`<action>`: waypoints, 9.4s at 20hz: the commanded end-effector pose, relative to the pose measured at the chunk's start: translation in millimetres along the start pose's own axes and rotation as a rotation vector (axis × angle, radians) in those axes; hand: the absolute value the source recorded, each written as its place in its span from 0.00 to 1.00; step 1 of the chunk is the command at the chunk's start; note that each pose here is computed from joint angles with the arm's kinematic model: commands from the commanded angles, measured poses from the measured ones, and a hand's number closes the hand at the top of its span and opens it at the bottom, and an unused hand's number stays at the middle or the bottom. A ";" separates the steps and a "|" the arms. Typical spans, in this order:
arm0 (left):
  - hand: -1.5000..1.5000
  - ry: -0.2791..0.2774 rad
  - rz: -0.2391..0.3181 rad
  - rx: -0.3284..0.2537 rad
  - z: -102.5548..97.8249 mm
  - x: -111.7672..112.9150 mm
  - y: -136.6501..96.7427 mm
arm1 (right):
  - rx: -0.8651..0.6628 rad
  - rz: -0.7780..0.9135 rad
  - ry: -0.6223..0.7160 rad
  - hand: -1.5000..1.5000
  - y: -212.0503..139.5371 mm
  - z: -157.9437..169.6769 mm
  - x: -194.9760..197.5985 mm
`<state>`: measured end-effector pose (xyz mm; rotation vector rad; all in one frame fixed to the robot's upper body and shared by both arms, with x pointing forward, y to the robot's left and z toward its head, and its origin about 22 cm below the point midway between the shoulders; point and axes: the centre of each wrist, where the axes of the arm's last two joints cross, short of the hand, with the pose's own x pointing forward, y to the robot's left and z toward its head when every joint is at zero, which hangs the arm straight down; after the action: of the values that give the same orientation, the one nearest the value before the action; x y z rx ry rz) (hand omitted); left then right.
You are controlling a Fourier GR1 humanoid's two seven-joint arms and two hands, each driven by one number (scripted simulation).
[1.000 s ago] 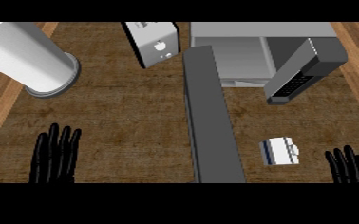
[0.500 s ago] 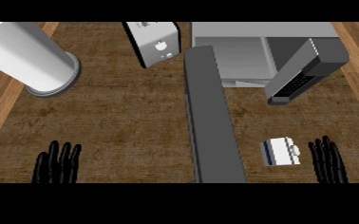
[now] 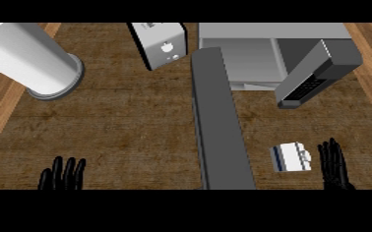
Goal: Pick up the milk, place it into the microwave and close the microwave
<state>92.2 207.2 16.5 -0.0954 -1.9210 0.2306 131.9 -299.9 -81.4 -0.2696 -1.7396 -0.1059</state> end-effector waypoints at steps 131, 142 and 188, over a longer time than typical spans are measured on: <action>0.00 0.043 0.039 -0.039 37.8 3.4 48.8 | 0.052 0.277 -0.086 1.00 149.6 -233.3 4.0; 0.00 0.018 0.062 -0.082 39.3 2.4 42.7 | -0.005 0.487 -0.249 1.00 120.4 -259.9 21.4; 0.00 0.019 0.021 -0.130 19.3 -15.9 59.1 | 0.021 0.790 -0.225 0.00 152.8 -261.5 29.7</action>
<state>76.2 259.1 -15.3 -0.2232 -1.9129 0.1205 411.4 -214.1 -18.6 -1.0461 -1.7103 0.5041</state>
